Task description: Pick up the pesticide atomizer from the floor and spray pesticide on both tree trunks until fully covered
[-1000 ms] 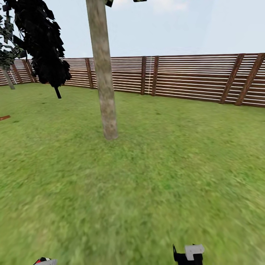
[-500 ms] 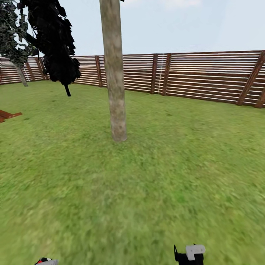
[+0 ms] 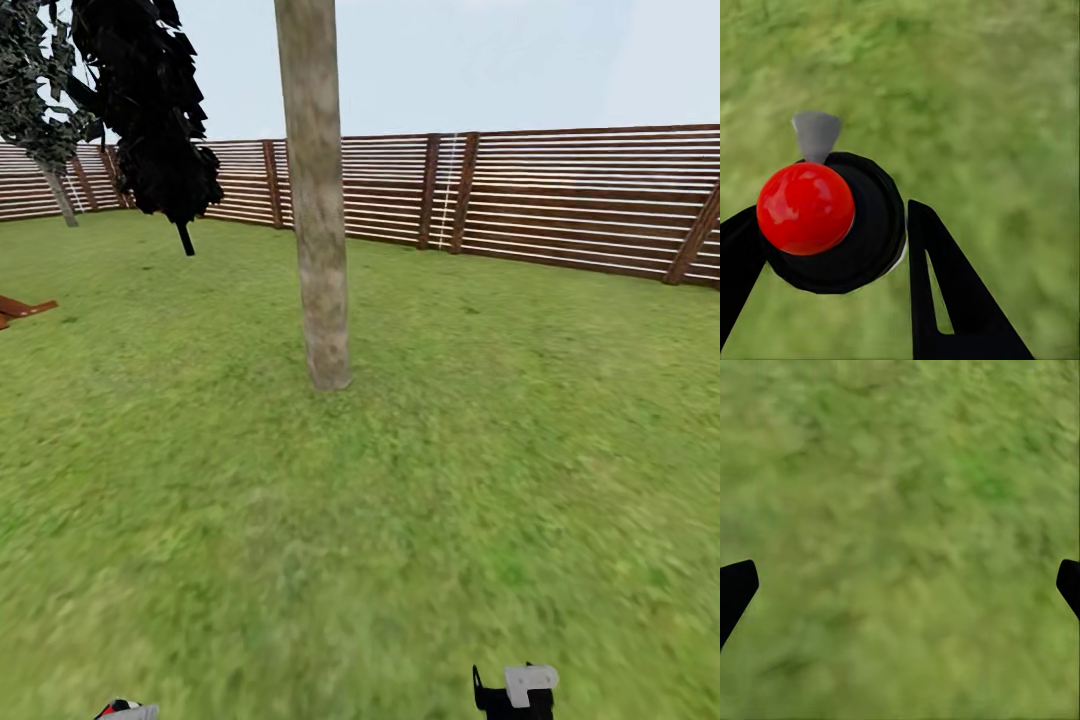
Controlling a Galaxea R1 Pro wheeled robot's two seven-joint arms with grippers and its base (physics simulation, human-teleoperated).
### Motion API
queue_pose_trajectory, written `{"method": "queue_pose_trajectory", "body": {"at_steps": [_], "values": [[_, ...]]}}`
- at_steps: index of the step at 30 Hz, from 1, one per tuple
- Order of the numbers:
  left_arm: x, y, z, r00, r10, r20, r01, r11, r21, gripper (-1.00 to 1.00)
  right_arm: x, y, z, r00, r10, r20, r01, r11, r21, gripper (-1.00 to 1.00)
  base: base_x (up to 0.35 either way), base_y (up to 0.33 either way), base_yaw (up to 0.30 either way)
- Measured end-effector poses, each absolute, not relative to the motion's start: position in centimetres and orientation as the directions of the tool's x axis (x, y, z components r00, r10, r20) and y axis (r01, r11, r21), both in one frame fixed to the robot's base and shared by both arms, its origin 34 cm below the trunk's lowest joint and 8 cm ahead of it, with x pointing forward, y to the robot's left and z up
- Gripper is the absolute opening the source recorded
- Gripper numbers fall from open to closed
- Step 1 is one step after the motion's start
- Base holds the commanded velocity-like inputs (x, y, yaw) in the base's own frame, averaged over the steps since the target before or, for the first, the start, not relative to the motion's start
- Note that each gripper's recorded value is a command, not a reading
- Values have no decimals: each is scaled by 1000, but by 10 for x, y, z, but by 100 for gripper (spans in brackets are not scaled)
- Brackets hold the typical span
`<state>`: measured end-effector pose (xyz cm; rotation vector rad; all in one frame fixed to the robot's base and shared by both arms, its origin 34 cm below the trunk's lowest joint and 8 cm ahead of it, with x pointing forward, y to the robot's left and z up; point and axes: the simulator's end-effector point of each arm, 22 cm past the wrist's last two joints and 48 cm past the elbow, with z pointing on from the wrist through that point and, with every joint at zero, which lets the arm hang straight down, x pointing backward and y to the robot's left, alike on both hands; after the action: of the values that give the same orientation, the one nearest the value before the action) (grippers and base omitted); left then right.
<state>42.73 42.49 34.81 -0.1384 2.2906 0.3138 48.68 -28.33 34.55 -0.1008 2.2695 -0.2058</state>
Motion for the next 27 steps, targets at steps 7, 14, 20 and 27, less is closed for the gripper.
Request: {"method": "queue_pose_trajectory", "body": {"at_steps": [7,14,20,27], "values": [[427,425,348,-673,0,-739,-198,963,181,-100,486,-291,345,-650,-150,-745,-6,981,-192,100,340,0,0],[427,425,347,-674,0,-739,-198,963,181,-100,486,-292,345,-650,-150,-745,-5,981,-193,100,340,0,16],[427,421,346,-675,-3,-738,-197,964,177,-100,486,-291,345,-650,-149,-745,-6,981,-191,100,340,0,248],[427,420,346,-675,-4,-738,-198,964,175,-100,486,-290,345,-650,-149,-745,-6,981,-191,100,340,0,276]]}}
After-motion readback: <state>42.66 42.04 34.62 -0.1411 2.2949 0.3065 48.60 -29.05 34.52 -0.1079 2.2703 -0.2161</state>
